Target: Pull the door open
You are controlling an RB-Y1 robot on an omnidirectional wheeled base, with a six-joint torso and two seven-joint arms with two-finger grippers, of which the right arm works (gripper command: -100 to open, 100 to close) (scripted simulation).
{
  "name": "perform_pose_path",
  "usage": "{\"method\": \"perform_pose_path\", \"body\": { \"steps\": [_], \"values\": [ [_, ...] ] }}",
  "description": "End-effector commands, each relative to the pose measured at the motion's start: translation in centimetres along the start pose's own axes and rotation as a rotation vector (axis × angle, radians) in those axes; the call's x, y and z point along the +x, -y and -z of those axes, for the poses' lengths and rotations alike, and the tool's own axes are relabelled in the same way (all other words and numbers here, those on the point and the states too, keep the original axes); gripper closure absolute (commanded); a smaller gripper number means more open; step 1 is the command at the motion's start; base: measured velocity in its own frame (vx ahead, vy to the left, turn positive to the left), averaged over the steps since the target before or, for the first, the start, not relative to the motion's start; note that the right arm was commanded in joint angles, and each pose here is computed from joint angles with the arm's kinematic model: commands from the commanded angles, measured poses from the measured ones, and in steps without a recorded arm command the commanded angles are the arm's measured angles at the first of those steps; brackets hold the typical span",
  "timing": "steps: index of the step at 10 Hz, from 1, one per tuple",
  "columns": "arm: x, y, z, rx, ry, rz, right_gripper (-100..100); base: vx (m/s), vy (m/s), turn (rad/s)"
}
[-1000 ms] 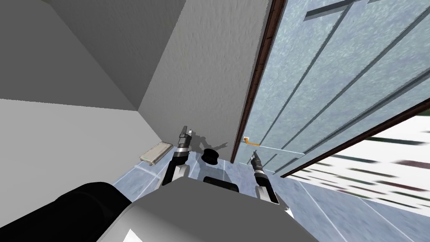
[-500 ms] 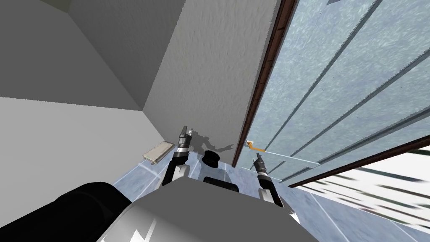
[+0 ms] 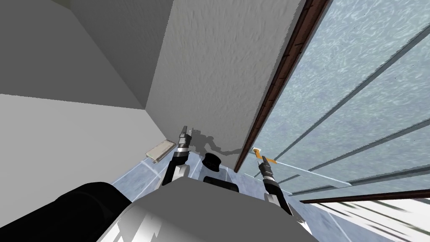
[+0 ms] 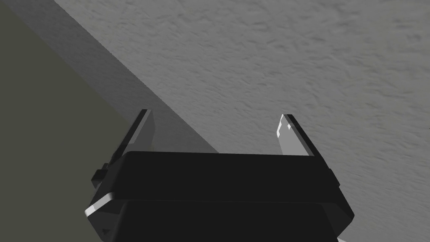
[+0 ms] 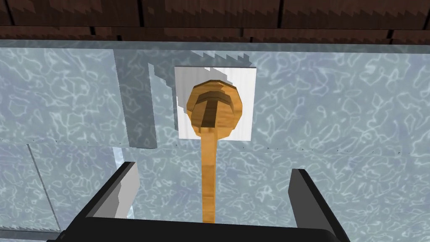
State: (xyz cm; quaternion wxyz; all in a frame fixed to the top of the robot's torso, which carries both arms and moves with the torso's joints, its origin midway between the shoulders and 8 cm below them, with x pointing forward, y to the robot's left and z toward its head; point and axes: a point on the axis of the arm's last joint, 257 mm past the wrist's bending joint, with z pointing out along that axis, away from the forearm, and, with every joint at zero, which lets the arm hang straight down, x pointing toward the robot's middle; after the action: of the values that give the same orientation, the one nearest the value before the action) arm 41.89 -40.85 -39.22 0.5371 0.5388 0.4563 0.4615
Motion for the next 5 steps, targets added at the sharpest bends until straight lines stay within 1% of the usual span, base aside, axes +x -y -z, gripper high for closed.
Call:
{"method": "perform_pose_path", "body": {
  "steps": [1, 2, 4, 5],
  "values": [
    [-1.53, 0.03, 0.44, -0.001, 0.019, -0.001, -100, 0.184, -0.029, 0.109],
    [-1.53, 0.03, 0.44, -0.001, 0.019, -0.001, -100, 0.133, -0.022, 0.019],
    [-1.48, -0.01, 0.45, -0.001, 0.019, -0.001, -100, 0.035, -0.006, -0.004],
    [-1.48, -0.01, 0.45, -0.001, 0.019, -0.001, 100, 0.0, 0.0, 0.0]
  ]
}}
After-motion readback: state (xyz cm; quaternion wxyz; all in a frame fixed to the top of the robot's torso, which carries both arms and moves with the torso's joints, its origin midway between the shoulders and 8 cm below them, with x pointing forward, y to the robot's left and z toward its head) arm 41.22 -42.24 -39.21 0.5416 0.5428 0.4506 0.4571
